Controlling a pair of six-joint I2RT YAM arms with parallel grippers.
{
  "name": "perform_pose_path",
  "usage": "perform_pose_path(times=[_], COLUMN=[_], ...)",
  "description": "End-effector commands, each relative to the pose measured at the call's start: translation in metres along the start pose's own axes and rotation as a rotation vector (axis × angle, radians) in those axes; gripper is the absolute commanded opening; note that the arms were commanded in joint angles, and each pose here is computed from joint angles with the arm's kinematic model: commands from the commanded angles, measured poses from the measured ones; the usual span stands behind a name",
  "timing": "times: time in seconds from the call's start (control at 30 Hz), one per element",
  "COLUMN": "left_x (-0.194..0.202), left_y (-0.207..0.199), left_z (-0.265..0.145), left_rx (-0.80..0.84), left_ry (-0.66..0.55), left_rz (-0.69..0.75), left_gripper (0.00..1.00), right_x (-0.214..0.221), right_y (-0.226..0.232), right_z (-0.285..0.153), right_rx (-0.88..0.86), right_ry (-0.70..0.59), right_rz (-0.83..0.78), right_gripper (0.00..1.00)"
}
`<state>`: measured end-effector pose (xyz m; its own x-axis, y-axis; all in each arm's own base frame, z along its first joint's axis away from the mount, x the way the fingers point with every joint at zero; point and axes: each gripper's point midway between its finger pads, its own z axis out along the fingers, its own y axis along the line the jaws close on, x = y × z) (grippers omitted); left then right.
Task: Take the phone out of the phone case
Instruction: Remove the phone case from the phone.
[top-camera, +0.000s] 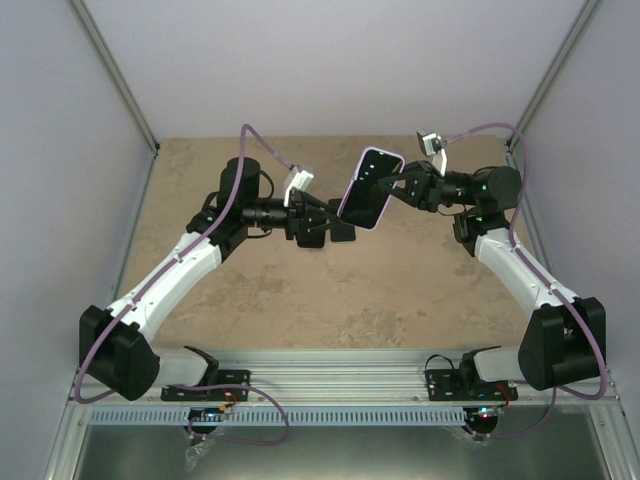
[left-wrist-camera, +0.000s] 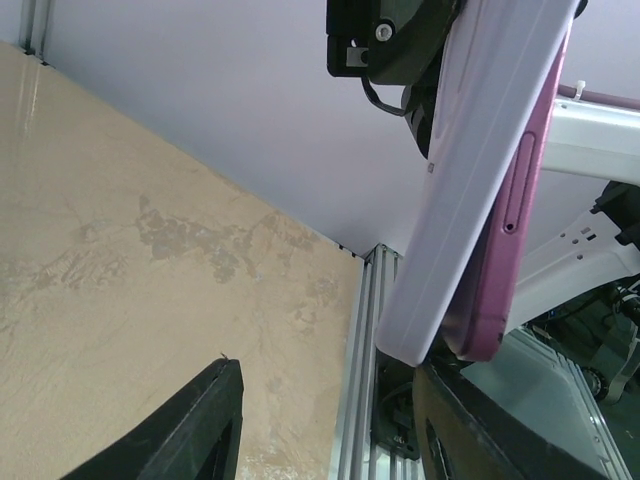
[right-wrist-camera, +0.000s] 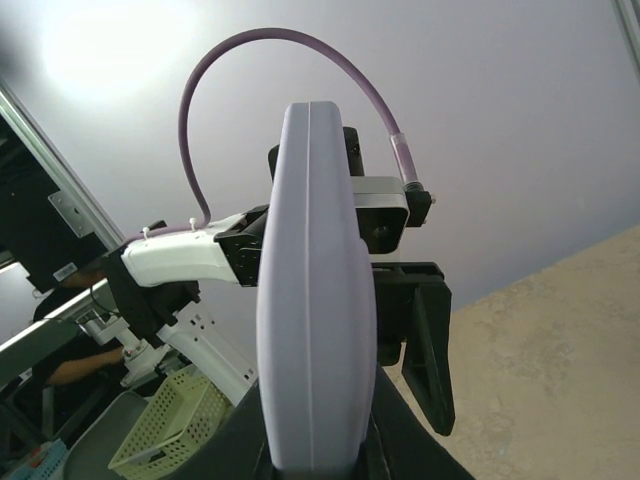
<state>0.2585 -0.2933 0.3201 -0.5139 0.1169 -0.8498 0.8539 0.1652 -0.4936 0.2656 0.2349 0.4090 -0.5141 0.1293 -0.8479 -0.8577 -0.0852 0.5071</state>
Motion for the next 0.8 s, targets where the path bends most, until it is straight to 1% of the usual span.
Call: perform_pose_path(times=[0.0,0.4,0.77], left_x=[-0.001,-0.004,-0.010], left_y=[0.045,0.051,0.045], left_z=[-0.005,-0.003,-0.003], left_rx=[-0.159,-0.160,-0.134], left_ry=[-0.029,-0.034,-0.039], left_rz=[-0.057,-0.081,-0.062], left_gripper=[0.48,0.47,0.46], right_x=[0.009,0.033,0.053], right_y=[0.035,0.040,0.036], right_z=[0.010,0.025,0.033], right_rx=[-0.094,-0.162,-0.191], right_ry=[0.069,0.146,0.205], right_rz=[-0.041,-0.013,0.019], right_gripper=[0.01,0.01,0.01])
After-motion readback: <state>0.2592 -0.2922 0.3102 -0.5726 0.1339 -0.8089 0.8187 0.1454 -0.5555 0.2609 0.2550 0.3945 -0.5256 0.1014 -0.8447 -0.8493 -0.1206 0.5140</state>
